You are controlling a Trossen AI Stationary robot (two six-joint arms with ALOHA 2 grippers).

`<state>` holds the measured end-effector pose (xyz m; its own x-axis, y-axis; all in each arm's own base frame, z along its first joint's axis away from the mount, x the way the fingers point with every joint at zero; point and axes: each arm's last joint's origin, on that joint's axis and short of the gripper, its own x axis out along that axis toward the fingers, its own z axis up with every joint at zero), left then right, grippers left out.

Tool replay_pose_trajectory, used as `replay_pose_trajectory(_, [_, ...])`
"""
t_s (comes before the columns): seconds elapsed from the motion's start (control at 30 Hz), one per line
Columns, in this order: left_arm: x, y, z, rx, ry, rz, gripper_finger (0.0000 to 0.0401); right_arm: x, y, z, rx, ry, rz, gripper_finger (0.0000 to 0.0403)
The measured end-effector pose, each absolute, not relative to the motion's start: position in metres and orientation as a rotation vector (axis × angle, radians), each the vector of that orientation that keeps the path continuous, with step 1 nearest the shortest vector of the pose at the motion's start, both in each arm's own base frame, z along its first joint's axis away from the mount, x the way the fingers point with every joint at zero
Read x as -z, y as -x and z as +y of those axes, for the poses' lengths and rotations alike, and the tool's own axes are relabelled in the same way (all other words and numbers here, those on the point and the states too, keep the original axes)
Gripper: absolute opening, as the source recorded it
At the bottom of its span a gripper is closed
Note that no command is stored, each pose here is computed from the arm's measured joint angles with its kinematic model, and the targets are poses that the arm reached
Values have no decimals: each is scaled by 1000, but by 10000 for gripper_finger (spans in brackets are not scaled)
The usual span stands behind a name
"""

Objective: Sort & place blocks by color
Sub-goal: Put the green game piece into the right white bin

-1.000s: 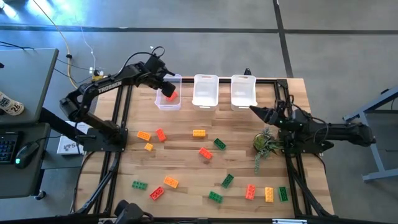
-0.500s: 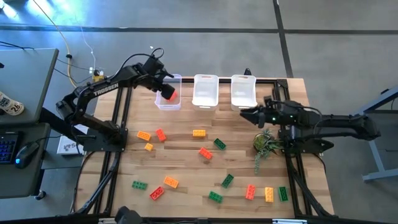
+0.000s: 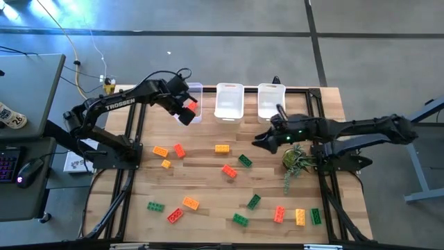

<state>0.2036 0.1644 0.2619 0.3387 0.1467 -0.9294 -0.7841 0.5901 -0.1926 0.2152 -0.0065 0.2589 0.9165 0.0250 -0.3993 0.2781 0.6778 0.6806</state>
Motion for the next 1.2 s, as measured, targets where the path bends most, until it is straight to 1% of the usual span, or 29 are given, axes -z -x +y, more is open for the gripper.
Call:
replay_pose_trajectory(0.2, [-260, -212, 146, -660, 737, 1106, 188, -249, -230, 1, 223, -791, 606, 270])
replay_pose_trajectory(0.43, [-260, -224, 124, -660, 776, 1131, 188, -237, -244, 16, 248, -750, 807, 270])
replay_pose_trajectory(0.93, [-260, -239, 92, -648, 807, 1138, 188, -190, -268, 30, 295, -694, 1028, 270])
replay_pose_trajectory(1.1, [-259, -241, 88, -678, 794, 1133, 188, -179, -272, 30, 329, -680, 1059, 270])
replay_pose_trajectory(1.2, [-259, -241, 86, -682, 785, 1132, 188, -178, -274, 29, 335, -676, 1041, 270])
